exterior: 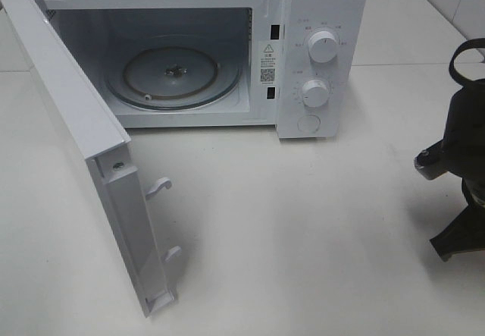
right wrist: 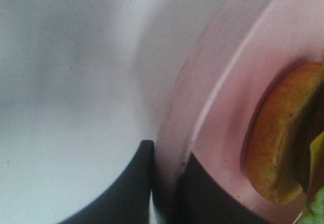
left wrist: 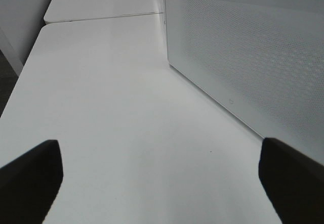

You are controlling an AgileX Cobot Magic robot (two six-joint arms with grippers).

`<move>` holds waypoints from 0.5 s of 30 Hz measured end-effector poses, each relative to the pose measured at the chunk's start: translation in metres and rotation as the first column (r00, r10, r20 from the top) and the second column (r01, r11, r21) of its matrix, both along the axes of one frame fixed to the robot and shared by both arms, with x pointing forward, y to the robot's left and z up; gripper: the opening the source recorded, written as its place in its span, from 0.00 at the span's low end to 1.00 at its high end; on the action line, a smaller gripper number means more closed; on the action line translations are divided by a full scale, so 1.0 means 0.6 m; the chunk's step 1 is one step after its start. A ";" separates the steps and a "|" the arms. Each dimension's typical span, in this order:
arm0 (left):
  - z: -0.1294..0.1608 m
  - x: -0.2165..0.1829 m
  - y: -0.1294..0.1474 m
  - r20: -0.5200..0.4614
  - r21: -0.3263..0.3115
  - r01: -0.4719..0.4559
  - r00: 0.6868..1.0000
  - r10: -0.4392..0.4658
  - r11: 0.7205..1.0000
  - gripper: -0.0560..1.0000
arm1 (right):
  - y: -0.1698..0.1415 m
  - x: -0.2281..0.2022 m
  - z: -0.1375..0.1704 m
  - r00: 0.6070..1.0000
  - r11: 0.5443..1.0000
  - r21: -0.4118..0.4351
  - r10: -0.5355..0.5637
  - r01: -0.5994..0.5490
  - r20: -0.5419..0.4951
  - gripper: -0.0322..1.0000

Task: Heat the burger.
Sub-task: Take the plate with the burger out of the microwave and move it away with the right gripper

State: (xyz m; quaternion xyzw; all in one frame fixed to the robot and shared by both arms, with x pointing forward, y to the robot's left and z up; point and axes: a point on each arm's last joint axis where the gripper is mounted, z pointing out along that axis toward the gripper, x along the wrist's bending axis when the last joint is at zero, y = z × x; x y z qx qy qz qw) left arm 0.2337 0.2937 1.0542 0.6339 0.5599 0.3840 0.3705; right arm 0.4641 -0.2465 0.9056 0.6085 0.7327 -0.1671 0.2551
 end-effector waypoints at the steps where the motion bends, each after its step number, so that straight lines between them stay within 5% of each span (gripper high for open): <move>1: 0.000 0.000 0.000 0.000 0.000 0.000 1.000 0.000 1.000 0.97 | 0.000 0.000 0.000 1.000 1.000 0.000 0.000 0.000 0.000 0.11; 15: 0.000 0.000 0.000 0.000 0.000 0.000 1.000 0.000 1.000 0.97 | -0.029 0.017 -0.060 0.996 0.999 0.017 -0.035 0.036 -0.085 0.11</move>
